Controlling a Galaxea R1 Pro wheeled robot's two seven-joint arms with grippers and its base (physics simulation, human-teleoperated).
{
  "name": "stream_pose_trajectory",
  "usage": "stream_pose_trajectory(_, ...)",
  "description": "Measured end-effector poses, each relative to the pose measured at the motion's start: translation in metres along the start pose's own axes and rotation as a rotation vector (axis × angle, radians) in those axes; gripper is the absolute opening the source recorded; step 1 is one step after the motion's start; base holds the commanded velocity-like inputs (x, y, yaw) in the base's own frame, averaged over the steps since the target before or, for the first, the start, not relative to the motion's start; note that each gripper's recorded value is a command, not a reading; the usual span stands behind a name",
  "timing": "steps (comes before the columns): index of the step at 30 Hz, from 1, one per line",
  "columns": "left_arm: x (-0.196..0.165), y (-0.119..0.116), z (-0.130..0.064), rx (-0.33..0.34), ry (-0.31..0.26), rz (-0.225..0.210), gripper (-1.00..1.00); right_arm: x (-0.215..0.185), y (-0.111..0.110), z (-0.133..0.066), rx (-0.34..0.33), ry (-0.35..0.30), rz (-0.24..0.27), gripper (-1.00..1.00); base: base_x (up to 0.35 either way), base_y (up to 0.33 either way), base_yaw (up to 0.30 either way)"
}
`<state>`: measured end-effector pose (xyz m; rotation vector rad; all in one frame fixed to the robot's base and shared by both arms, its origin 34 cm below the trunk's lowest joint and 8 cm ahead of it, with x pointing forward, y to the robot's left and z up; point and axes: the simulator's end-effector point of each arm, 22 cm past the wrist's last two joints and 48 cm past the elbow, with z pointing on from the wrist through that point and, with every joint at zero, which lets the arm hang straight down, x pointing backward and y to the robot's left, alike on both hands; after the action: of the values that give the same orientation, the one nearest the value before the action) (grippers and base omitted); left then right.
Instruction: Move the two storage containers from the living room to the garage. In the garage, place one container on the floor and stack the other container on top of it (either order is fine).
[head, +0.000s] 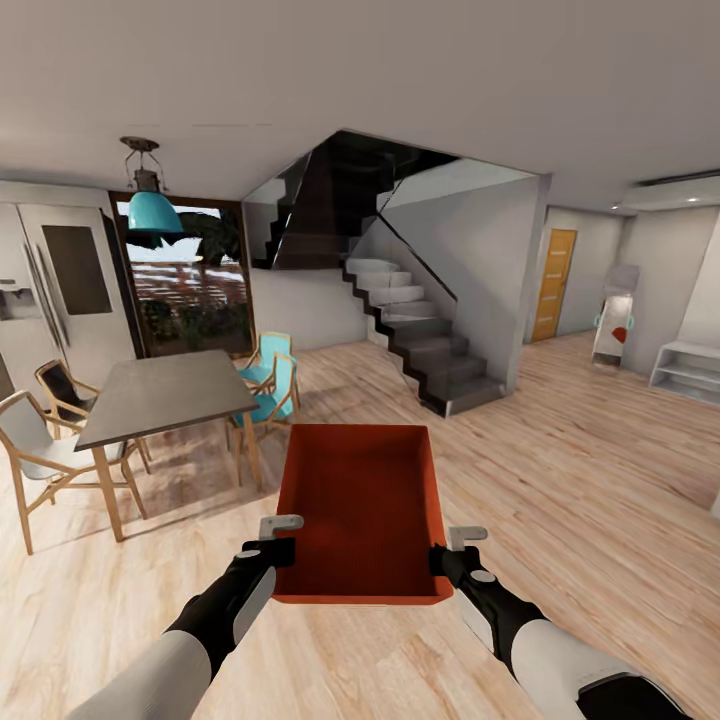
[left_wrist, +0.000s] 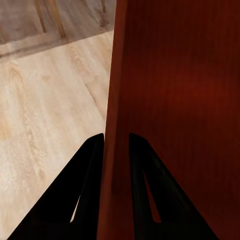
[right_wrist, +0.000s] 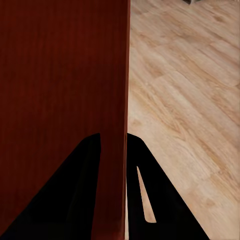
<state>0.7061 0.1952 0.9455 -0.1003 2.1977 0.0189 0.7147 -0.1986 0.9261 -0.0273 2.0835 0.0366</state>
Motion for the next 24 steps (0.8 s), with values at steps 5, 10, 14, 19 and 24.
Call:
stream_pose_trajectory(5, -0.0001, -0.0001, 0.0, 0.0, 0.0, 0.0, -1.0, -0.0001, -0.0002, 0.0, 0.0, -0.001, 0.0, -1.0, 0.322, 0.0, 0.0)
stream_pose_trajectory(10, 0.0, -0.0002, 0.0, 0.0, 0.0, 0.001, -1.0, 0.0001, -0.0002, 0.0, 0.0, 0.0, 0.0, -1.0, 0.322, 0.0, 0.0)
stream_pose_trajectory(14, -0.0001, 0.0001, 0.0, 0.0, 0.0, 0.0, -1.0, 0.0, 0.0001, 0.0, 0.0, 0.0, 0.0, -1.0, 0.322, 0.0, -0.024)
stream_pose_trajectory(19, -0.0001, -0.0002, 0.0, 0.0, 0.0, 0.001, -1.0, 0.0001, -0.0002, 0.0, 0.001, 0.0, 0.0, -1.0, 0.323, 0.0, -0.198)
stream_pose_trajectory(24, -0.0001, -0.0002, 0.0, 0.0, 0.0, 0.001, -1.0, 0.0001, -0.0002, 0.0, 0.001, 0.0, 0.0, -1.0, 0.323, 0.0, -0.276)
